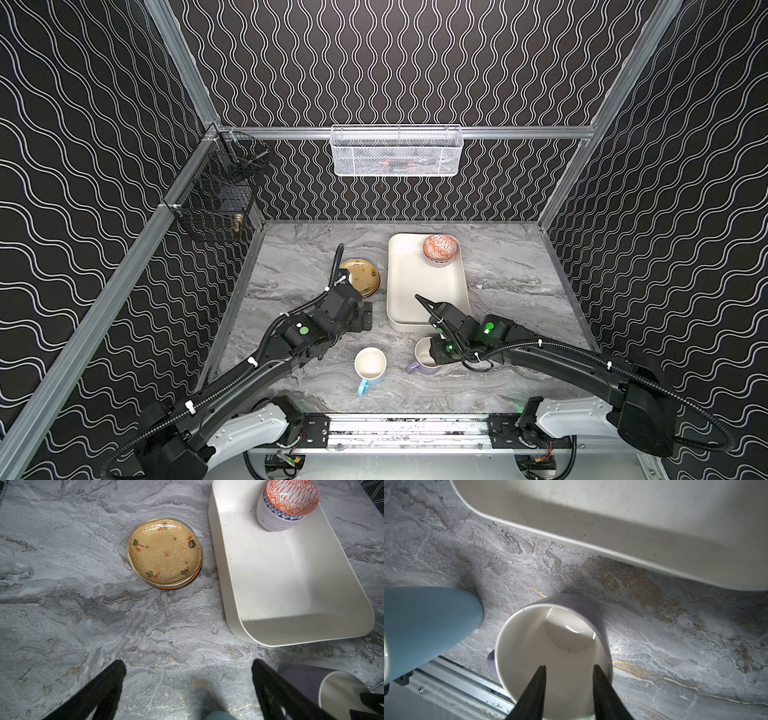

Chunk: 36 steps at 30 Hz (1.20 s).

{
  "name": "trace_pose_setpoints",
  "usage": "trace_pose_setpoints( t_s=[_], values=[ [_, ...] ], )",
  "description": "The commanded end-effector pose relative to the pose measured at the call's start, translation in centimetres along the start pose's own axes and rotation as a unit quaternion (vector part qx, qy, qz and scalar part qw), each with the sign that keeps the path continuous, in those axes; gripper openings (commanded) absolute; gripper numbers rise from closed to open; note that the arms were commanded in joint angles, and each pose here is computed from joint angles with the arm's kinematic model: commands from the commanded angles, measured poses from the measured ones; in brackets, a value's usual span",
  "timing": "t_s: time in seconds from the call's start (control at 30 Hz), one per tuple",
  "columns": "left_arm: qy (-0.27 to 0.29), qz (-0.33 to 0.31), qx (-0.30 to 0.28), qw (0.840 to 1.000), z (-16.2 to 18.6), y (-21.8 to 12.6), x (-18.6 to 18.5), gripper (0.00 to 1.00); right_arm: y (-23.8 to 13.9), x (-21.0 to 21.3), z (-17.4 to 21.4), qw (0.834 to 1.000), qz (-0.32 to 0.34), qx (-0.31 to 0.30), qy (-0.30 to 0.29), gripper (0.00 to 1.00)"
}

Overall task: Place the mixed dishes into the plastic bin
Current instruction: 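Lift the lavender mug with the right gripper and carry it over the bin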

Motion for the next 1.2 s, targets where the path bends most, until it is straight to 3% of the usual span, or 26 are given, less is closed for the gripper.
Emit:
trace_pose_setpoints(
  t_s=[0.0, 0.27, 0.53, 0.63, 0.83, 1.17],
  values=[
    [-0.005, -0.002, 0.001, 1.0, 0.1, -0.1, 0.2, 0.99, -0.2, -0.9, 0.2, 1.0, 0.026, -0.002, 0.017, 0.39],
    [-0.003, -0.001, -0.001, 1.0, 0.0, 0.0, 0.1, 0.99, -2.4, -1.2, 0.0, 0.999, 0.025, -0.025, 0.025, 0.41],
    [-0.006, 0.0, -0.004, 1.0, 0.0, 0.3, 0.0, 0.98, -0.1, -1.8, 1.4, 0.999, 0.041, 0.006, 0.022, 0.4],
    [-0.005, -0.002, -0.001, 1.0, 0.1, 0.4, 0.0, 0.99, 0.8, -1.9, 1.4, 0.999, 0.048, 0.01, 0.019, 0.36],
    [-0.002, 0.001, 0.002, 1.0, 0.2, 0.4, -0.1, 0.99, 1.3, -1.9, 1.1, 0.998, 0.055, 0.02, 0.019, 0.08],
    [-0.001, 0.001, 0.003, 1.0, 0.1, 0.5, -0.2, 0.99, -2.9, -1.5, -0.5, 0.999, 0.042, -0.016, 0.025, 0.03]
  ],
)
Point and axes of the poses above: each gripper's point midway between its finger pads, its own y axis out along the fingers, its own x axis along the line the jaws close on, z = x × y, the point moved 1 cm from there along -y, back along the fingers, and after that the axes turned 13 degrees about -y, right-handed, at the moved point
